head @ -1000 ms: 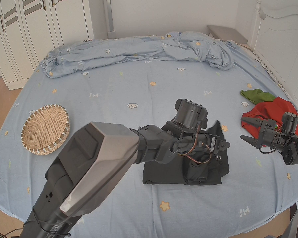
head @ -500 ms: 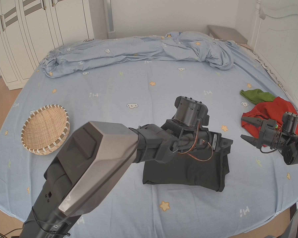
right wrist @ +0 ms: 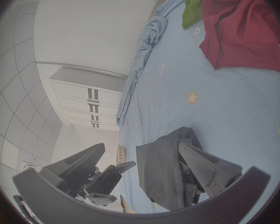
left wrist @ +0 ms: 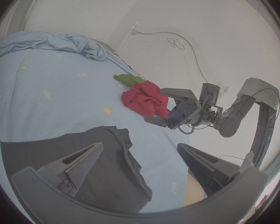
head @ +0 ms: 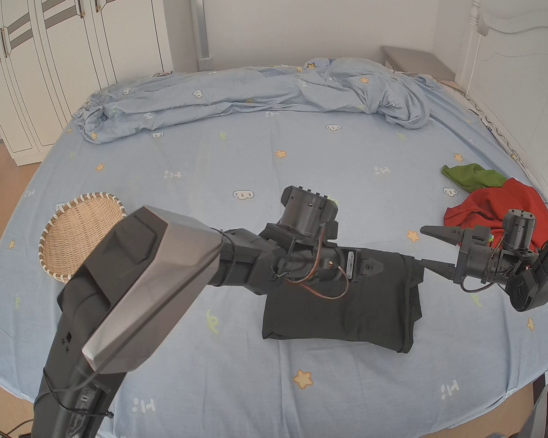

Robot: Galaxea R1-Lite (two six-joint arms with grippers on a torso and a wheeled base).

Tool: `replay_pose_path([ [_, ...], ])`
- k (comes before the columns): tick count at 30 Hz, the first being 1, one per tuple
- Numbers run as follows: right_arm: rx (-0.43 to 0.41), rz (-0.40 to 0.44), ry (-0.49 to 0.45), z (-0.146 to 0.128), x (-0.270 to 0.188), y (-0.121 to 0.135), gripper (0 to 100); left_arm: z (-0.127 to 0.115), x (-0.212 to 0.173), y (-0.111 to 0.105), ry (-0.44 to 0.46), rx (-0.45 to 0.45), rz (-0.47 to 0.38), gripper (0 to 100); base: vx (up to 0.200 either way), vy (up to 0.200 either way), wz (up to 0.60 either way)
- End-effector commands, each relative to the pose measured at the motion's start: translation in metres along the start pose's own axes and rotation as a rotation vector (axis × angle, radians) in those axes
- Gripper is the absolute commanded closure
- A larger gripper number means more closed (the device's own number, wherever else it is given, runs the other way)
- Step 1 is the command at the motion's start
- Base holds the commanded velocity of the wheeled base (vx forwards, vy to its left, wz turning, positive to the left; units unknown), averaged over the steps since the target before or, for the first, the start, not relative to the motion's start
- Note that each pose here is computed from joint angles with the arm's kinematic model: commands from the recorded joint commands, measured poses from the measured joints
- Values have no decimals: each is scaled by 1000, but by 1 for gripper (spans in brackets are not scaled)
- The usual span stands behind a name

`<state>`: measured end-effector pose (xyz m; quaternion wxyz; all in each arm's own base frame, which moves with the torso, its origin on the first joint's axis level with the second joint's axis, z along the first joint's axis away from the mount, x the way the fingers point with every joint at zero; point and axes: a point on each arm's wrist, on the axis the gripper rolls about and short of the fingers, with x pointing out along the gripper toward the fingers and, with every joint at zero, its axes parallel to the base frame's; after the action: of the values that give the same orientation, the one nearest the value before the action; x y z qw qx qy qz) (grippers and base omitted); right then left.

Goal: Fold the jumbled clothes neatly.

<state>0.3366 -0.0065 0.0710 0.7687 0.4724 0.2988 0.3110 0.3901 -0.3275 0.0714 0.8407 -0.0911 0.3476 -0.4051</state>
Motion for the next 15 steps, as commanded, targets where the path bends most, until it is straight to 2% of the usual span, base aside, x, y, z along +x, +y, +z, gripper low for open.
replay_pose_path([
  [1,-5,20,94,-27,20,12,0,-9,-33,26,57,-74,52,0,0,0,0],
  [6,-32,43,105,-32,21,27,0,-18,-60,36,99,-116,-1,0,0,0,0],
  [15,-88,71,73,-30,14,48,0,-30,-86,33,33,-102,-39,0,0,0,0],
])
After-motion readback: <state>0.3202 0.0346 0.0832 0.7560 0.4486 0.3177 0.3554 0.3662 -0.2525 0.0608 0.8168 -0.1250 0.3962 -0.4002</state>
